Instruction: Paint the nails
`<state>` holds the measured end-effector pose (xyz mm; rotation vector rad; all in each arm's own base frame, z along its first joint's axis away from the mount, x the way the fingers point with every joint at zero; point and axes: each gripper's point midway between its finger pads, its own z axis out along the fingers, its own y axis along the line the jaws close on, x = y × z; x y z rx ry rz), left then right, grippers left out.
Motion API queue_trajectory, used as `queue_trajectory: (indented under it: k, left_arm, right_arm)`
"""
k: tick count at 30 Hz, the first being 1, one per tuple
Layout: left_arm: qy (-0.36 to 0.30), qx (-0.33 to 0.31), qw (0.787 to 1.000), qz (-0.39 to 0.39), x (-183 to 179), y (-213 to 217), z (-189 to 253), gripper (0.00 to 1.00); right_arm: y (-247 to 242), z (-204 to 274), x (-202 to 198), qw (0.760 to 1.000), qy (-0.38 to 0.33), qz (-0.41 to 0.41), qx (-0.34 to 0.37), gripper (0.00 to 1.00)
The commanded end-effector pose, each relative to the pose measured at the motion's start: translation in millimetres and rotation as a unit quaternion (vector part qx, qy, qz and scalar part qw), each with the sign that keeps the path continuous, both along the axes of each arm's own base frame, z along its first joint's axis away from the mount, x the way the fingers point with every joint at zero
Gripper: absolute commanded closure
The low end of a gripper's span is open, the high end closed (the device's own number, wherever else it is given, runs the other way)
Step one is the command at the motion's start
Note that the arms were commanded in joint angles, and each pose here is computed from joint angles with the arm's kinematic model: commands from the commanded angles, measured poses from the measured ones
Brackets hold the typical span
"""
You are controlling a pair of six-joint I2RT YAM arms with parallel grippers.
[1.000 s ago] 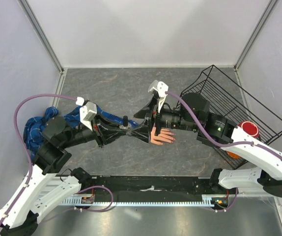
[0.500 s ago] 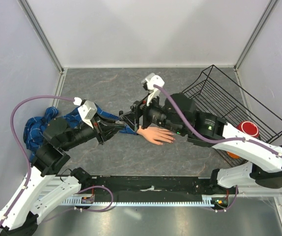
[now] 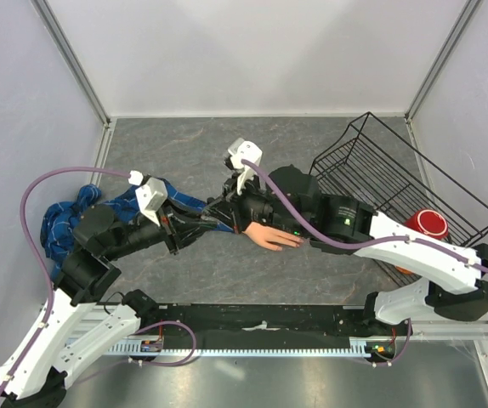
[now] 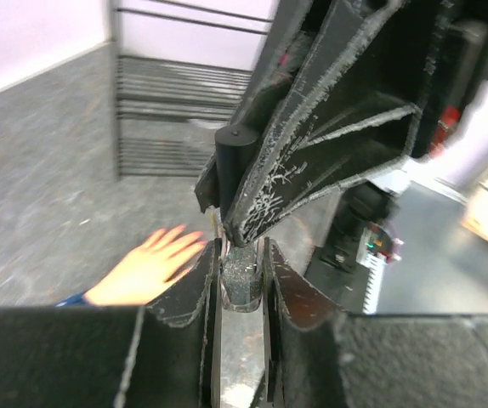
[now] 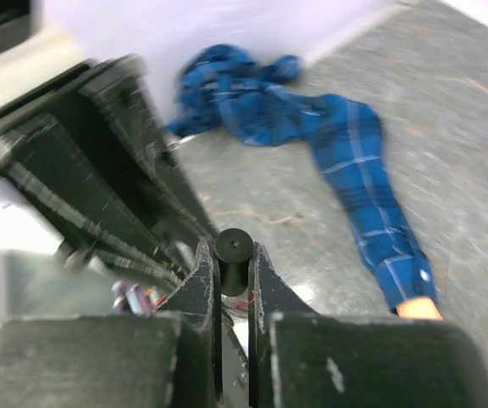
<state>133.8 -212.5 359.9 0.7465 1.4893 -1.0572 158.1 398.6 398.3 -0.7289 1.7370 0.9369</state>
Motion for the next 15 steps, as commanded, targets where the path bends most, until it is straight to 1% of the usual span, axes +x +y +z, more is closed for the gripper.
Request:
queue_trajectory:
  k: [1, 2, 3, 4, 5, 6, 7, 8, 10, 11, 12, 14, 15]
  left_arm:
    - [-0.064, -0.042, 0.968, -0.240, -83.8, -13.5, 34.1, 0.98]
    - [-0.097, -0.058, 0.955, -0.274, -94.8, -13.1, 44.9, 0.98]
    - [-0.085, -0.059, 0.935, -0.340, -118.7, -7.6, 45.2, 0.98]
    - [-0.082, -0.061, 0.926, -0.365, -125.6, -6.2, 46.5, 0.98]
    - [-0.091, -0.072, 0.915, -0.387, -133.3, -3.6, 53.1, 0.98]
    - [-0.090, -0.071, 0.910, -0.399, -136.2, -2.6, 52.5, 0.98]
    - [-0.086, -0.068, 0.908, -0.404, -135.2, -3.7, 53.2, 0.98]
    - [-0.079, -0.066, 0.911, -0.400, -132.0, -5.6, 51.7, 0.98]
    - [-0.072, -0.070, 0.924, -0.370, -120.2, -11.2, 56.2, 0.98]
    - [-0.093, -0.068, 0.930, -0.350, -112.2, -14.1, 56.1, 0.98]
    - [-0.060, -0.064, 0.945, -0.315, -99.3, -18.4, 50.5, 0.98]
    - [-0.078, -0.058, 0.956, -0.278, -86.6, -20.1, 52.5, 0.98]
    - [-0.054, -0.050, 0.968, -0.239, -73.1, -21.5, 45.4, 0.98]
  right_arm:
    - [-3.4, 22.2, -44.9, 0.984, -0.047, 0.166, 0.052, 1.00]
    - [-5.1, 22.4, -59.5, 0.973, -0.051, 0.214, 0.064, 1.00]
    - [-14.7, 37.4, -92.3, 0.940, -0.065, 0.319, 0.103, 1.00]
    - [-17.2, 25.8, -103.1, 0.926, -0.053, 0.359, 0.104, 1.00]
    - [-22.2, 26.2, -116.5, 0.910, -0.032, 0.398, 0.116, 1.00]
    - [-28.5, 33.5, -131.9, 0.882, -0.038, 0.449, 0.137, 1.00]
    - [-29.6, 24.2, -136.9, 0.875, -0.021, 0.466, 0.133, 1.00]
    - [-29.3, 27.0, -140.0, 0.869, -0.018, 0.475, 0.141, 1.00]
    - [-26.6, 20.9, -132.8, 0.873, -0.014, 0.467, 0.138, 1.00]
    - [-25.4, 18.1, -127.7, 0.878, -0.010, 0.459, 0.136, 1.00]
    - [-26.1, 18.6, -119.6, 0.885, -0.008, 0.444, 0.137, 1.00]
    - [-24.9, 18.0, -102.2, 0.907, -0.003, 0.398, 0.135, 1.00]
    - [-25.5, 21.2, -91.4, 0.917, -0.009, 0.375, 0.133, 0.91]
